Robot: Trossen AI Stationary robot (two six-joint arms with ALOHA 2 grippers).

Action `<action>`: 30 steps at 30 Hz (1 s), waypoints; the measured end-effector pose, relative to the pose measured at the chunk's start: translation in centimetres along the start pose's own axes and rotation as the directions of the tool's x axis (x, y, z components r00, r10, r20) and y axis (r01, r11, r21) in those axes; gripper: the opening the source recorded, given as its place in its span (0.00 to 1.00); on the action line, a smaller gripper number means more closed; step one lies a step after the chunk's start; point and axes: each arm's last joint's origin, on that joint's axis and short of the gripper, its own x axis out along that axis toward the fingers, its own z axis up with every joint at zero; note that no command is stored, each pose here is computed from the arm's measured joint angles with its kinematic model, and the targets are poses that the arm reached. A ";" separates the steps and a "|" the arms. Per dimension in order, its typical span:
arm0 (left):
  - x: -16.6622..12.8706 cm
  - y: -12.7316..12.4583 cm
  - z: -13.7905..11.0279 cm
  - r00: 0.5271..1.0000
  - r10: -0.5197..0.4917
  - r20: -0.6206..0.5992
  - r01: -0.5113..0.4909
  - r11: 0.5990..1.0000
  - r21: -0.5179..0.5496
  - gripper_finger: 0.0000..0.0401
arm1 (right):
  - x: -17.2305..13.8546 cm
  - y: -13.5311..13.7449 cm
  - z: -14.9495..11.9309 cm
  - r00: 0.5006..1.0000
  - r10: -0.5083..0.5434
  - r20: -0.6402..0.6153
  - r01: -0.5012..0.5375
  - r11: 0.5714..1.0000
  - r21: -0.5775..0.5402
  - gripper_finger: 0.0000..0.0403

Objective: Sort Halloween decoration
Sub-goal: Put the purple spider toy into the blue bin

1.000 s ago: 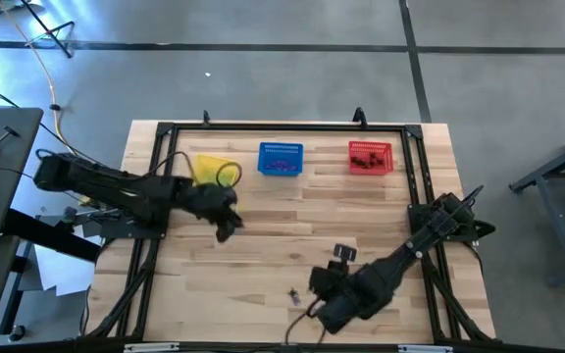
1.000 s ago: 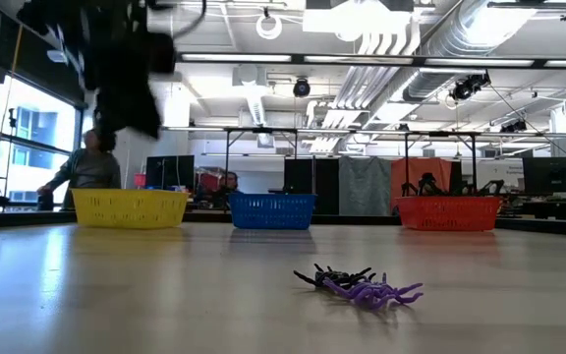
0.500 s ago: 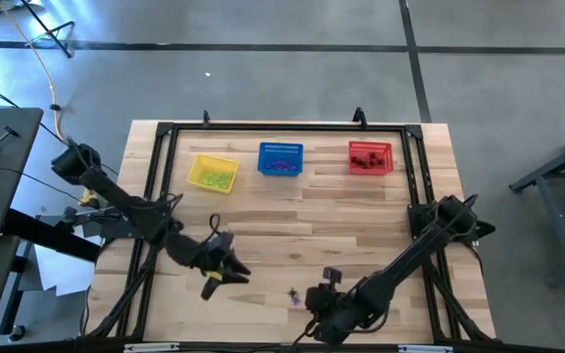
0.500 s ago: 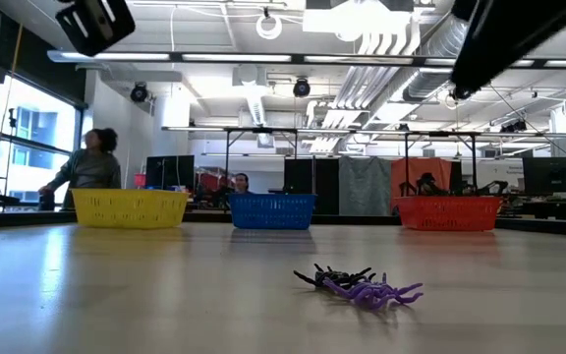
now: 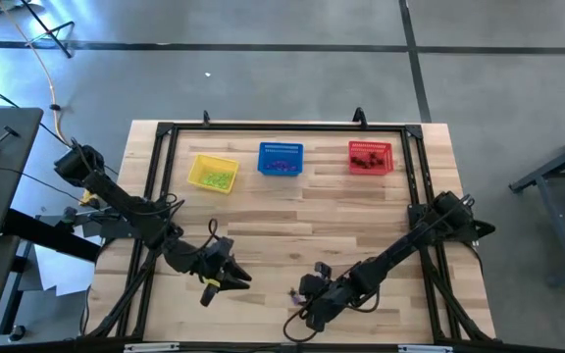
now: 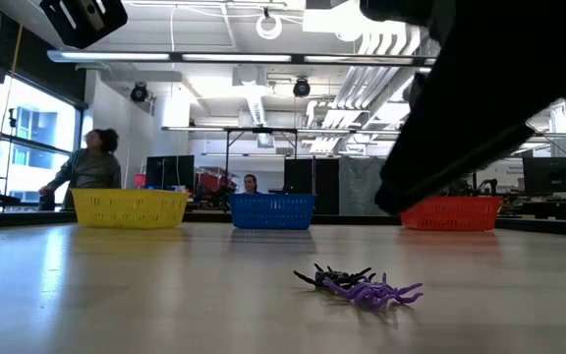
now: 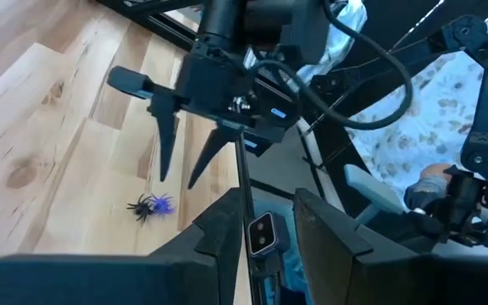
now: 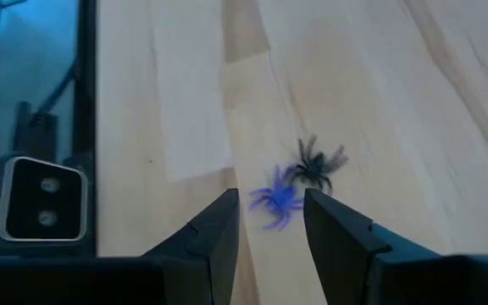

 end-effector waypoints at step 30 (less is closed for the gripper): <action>0.0 0.0 0.0 1.000 0.002 0.000 -0.002 1.000 0.002 0.24 | 3.5 -2.4 -0.5 0.999 -0.048 -0.024 0.048 0.999 0.003 0.19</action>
